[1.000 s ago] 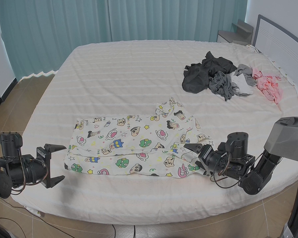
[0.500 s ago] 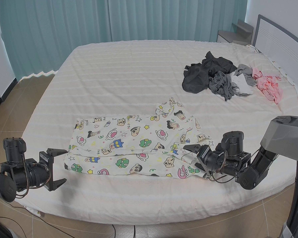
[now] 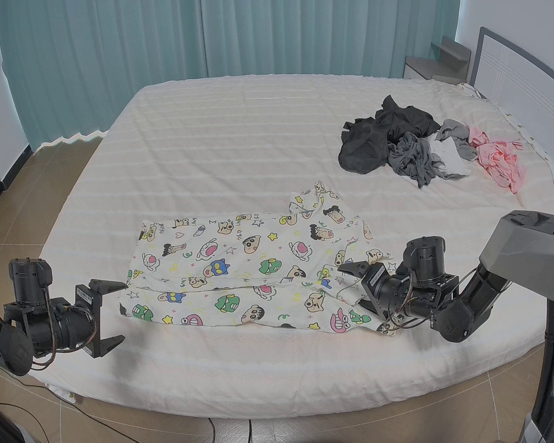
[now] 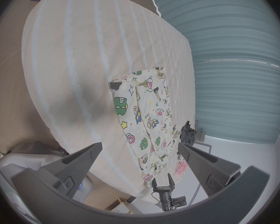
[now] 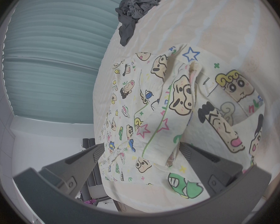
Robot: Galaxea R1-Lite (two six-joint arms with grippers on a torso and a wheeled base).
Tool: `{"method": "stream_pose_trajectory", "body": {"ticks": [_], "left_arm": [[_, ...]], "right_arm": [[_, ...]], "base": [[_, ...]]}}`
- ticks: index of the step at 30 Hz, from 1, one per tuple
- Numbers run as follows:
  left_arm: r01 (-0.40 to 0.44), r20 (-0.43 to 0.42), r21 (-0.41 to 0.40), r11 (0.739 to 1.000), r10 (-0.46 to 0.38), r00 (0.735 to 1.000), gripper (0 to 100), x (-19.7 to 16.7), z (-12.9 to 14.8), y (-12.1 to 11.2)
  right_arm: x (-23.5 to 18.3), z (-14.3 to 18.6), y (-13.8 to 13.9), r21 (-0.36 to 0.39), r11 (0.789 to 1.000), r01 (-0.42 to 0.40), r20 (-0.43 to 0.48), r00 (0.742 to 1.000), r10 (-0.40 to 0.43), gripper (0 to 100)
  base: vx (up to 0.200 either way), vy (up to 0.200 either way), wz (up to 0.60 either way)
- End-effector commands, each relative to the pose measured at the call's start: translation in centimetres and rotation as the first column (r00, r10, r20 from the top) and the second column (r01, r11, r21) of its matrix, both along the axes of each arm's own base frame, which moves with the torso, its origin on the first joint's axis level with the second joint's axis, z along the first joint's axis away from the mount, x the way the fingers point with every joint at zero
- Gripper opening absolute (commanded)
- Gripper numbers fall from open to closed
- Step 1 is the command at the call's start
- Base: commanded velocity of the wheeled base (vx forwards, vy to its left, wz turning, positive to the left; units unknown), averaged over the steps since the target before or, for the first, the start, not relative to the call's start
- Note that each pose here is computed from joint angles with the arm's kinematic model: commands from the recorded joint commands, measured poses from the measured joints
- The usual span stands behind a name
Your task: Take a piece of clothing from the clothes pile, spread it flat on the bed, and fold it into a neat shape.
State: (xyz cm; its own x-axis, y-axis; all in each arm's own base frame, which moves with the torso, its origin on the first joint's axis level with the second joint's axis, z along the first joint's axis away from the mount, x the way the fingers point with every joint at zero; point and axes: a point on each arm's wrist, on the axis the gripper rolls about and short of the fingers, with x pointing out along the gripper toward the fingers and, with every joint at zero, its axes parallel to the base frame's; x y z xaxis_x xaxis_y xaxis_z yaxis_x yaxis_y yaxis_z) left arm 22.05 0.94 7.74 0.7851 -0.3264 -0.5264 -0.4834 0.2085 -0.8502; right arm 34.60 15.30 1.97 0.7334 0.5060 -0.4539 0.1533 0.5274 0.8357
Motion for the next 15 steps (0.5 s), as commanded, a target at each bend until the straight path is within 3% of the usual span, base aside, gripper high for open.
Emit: {"method": "stream_pose_trajectory", "body": {"ticks": [1, 13, 14, 15], "left_arm": [[-0.001, -0.008, -0.001, 1.0, 0.001, 1.0, 100, 0.1, -0.2, 0.0], [-0.006, -0.013, 0.001, 1.0, 0.006, 1.0, 100, 0.2, -0.3, 0.1], [-0.008, -0.012, 0.001, 1.0, 0.008, 1.0, 100, 0.3, -0.3, 0.1], [-0.008, -0.012, 0.001, 1.0, 0.008, 1.0, 100, 0.3, -0.3, 0.1]], "right_arm": [[0.0, -0.2, 0.1, -0.005, 1.0, -0.001, -0.009, 1.0, 0.001, 100], [1.0, -0.7, 0.6, -0.006, 1.0, -0.006, -0.012, 1.0, 0.006, 100], [1.1, -0.6, 0.6, -0.006, 1.0, -0.003, -0.01, 1.0, 0.003, 0], [1.1, -0.7, 0.6, -0.006, 1.0, -0.003, -0.01, 1.0, 0.003, 0]], "base": [[0.0, 0.0, 0.0], [0.0, 0.0, 0.0], [0.0, 0.0, 0.0], [0.0, 0.0, 0.0]]}}
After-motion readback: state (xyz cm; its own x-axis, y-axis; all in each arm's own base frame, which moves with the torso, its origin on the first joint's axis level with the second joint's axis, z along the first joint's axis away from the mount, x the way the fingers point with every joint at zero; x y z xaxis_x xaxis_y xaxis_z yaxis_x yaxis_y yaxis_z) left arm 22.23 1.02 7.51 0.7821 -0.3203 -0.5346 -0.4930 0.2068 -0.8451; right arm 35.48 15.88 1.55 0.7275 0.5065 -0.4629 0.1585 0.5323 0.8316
